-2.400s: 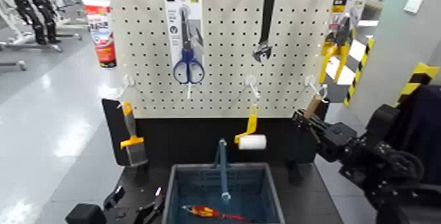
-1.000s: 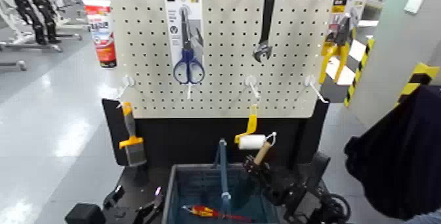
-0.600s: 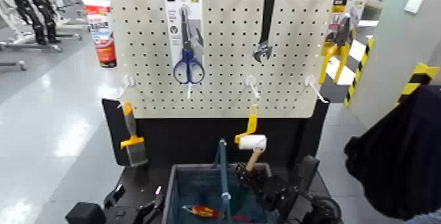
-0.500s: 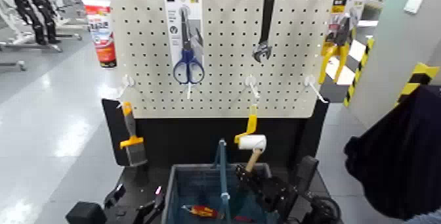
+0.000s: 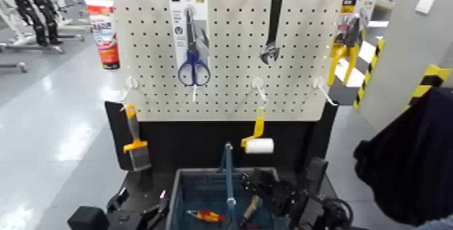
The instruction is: Put the tool with the wooden handle into the crate.
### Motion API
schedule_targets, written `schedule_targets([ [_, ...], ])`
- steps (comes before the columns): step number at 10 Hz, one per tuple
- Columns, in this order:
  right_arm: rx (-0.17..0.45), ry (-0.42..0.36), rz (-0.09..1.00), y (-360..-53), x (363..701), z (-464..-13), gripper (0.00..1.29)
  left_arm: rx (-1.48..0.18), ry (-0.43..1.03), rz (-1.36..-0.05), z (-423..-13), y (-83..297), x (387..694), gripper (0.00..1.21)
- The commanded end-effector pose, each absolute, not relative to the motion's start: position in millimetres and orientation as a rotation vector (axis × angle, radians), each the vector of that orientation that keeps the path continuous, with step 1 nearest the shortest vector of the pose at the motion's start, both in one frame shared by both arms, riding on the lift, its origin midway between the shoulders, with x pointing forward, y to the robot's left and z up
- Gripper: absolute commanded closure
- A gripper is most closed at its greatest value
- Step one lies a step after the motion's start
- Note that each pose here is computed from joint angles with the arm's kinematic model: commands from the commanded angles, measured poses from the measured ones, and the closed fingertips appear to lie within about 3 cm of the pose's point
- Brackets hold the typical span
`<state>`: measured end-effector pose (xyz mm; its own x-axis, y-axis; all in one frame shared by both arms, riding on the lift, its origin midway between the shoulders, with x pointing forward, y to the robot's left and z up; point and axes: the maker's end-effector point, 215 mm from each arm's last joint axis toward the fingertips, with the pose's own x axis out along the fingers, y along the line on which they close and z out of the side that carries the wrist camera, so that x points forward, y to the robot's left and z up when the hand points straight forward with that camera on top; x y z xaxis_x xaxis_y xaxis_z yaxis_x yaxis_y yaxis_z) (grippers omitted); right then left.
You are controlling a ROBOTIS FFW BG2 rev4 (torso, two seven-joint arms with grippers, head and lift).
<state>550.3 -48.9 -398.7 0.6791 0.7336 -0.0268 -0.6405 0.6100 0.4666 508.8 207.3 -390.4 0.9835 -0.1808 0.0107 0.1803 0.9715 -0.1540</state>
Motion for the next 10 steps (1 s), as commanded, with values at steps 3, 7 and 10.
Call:
schedule_targets([
  [3, 0.388, 0.183, 0.767, -65, 555, -381, 0.06, -0.155, 0.007, -0.178, -392, 209, 508, 0.11],
  [7, 0.26, 0.123, 0.596, -104, 551, -359, 0.06, -0.157, 0.011, -0.179, -394, 208, 507, 0.11],
  [10, 0.239, 0.037, 0.391, -148, 530, -355, 0.09, -0.158, 0.009, -0.178, -393, 209, 507, 0.11],
])
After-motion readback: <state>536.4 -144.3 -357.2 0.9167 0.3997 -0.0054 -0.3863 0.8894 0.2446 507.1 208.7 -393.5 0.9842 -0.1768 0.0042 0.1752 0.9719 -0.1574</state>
